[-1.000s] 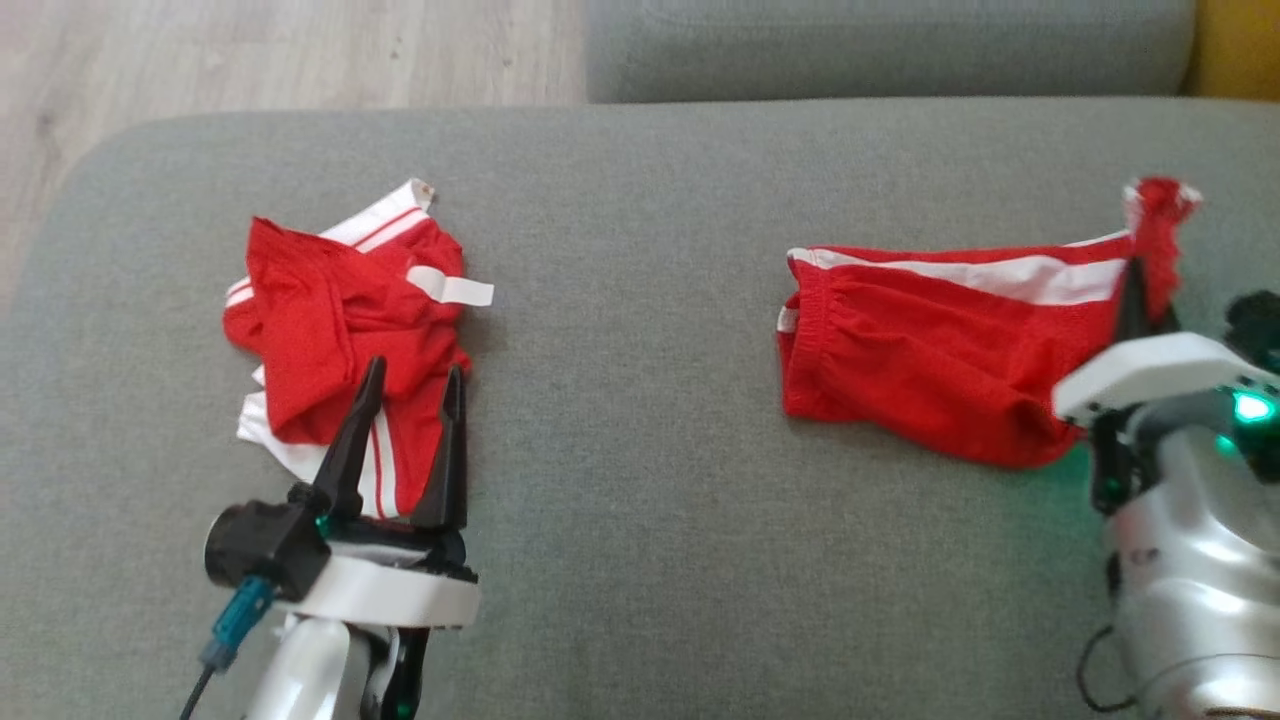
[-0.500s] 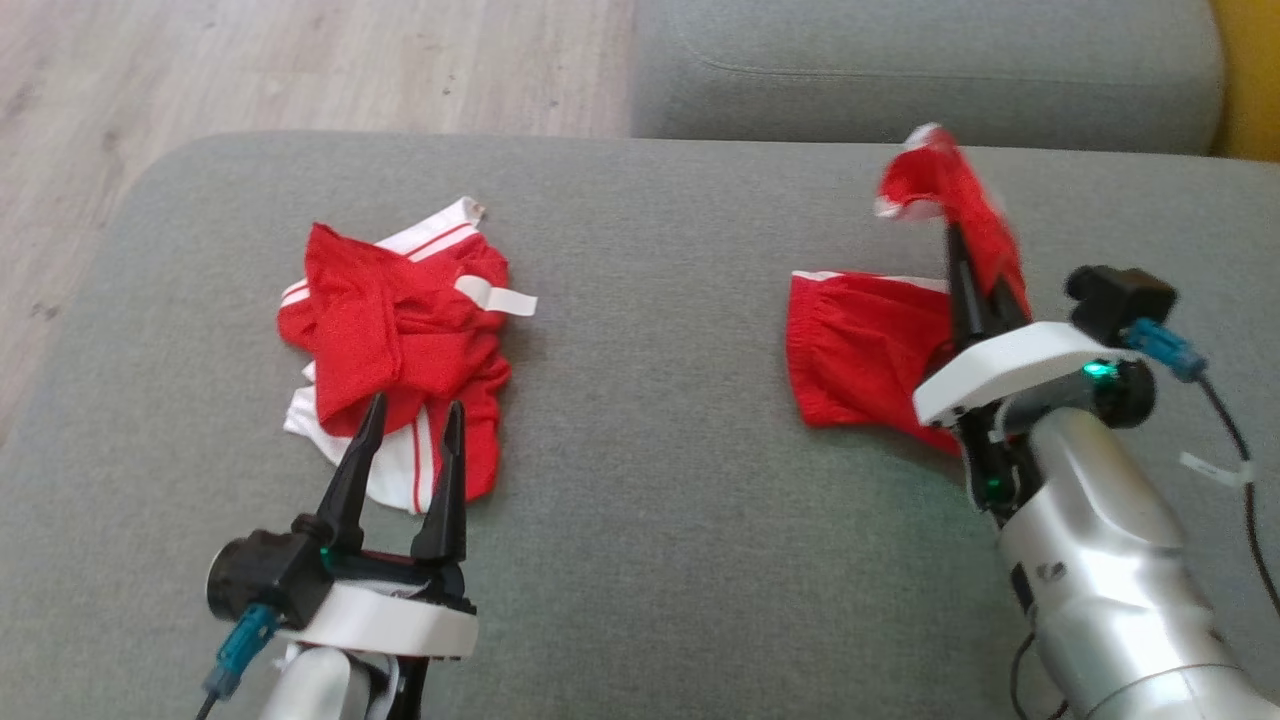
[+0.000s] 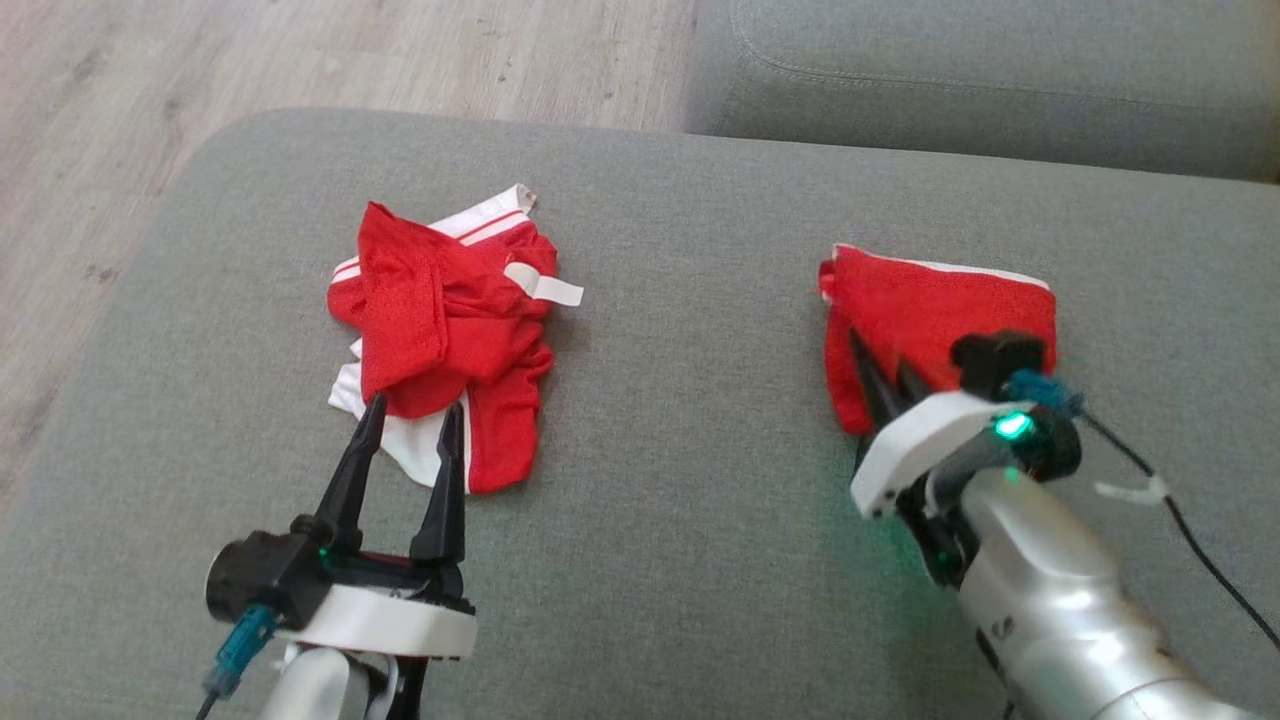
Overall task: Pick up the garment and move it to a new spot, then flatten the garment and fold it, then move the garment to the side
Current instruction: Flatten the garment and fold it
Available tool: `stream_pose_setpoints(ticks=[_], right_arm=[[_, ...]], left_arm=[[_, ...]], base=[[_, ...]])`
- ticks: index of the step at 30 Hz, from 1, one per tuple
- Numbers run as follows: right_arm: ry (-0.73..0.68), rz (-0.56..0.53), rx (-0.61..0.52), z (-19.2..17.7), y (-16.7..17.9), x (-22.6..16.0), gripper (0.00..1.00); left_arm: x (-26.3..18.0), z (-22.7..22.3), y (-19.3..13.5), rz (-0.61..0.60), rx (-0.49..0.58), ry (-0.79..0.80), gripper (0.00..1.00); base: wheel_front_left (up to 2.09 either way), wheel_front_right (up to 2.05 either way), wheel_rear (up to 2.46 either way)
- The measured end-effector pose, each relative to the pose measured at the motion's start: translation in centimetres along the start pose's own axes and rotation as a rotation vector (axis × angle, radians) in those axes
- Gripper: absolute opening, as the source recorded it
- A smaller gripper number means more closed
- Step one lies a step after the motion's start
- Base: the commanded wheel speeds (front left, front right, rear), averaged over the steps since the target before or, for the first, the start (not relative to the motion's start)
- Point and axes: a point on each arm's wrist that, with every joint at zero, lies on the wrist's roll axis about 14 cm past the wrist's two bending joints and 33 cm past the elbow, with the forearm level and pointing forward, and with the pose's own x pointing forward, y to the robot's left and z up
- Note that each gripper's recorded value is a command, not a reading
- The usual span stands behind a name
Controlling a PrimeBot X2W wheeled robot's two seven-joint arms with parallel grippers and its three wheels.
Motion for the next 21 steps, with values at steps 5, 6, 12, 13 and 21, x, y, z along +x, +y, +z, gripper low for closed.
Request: stream_pose_setpoints(ticks=[5,6,12,13,21], right_arm=[[0.117,0.052,-0.098,-3.0,1.1,-0.7,1.0],[0.129,0.064,-0.107,-3.3,1.5,-0.9,1.0],[0.138,0.086,-0.138,-3.6,1.8,-1.9,1.0],[0.12,0.074,-0.122,-3.1,1.4,-2.0,1.0],[-0.121,-0.089,-0.079,4.7,-5.4,-4.3,1.0]], left_arm=[[0.0,0.1,0.1,0.002,-0.001,-0.004,1.0],[0.1,0.1,0.0,0.002,-0.002,-0.005,1.0],[0.9,0.1,-1.0,-0.032,-0.008,-0.006,1.0],[1.1,0.1,-1.2,-0.041,-0.009,-0.007,1.0],[2.7,0.9,-3.6,-0.111,-0.023,-0.038,1.0]], base=[[0.0,0.0,0.0],[0.0,0.0,0.0],[0.0,0.0,0.0],[0.0,0.0,0.0],[0.0,0.0,0.0]])
